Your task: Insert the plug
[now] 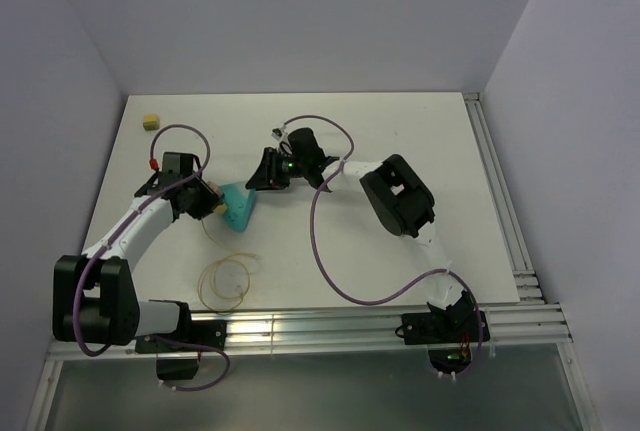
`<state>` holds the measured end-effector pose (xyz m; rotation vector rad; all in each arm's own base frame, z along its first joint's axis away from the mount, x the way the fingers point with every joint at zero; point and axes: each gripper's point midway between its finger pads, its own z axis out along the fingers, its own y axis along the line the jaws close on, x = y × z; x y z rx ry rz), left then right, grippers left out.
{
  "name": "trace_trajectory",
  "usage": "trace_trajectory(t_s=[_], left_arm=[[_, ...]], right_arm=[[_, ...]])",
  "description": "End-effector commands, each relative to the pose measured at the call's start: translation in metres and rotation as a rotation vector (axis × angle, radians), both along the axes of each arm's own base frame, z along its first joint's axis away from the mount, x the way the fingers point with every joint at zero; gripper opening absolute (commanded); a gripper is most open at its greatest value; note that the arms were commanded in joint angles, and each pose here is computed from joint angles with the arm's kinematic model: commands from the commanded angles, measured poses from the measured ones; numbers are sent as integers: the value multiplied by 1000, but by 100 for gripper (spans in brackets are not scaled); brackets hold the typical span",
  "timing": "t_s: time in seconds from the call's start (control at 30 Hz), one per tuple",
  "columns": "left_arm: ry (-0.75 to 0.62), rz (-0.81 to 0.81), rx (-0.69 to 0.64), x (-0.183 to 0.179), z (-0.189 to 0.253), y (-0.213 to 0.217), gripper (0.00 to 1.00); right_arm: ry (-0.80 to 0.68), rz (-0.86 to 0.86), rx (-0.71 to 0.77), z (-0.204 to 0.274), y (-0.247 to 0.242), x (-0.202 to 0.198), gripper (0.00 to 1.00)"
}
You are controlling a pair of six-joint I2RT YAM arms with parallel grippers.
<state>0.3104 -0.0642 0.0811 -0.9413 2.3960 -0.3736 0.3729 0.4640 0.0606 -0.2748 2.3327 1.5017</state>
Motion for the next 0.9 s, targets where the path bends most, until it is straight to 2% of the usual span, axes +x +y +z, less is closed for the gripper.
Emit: trace_trajectory(t_s=[0.0, 0.87], left_arm=[[-80, 2, -11, 20, 14, -1, 0], [-57, -15, 2, 25, -10, -2, 0]], right_arm=[[-45, -16, -8, -5, -2, 6, 0], [-36, 6, -2, -9, 1, 5, 0]])
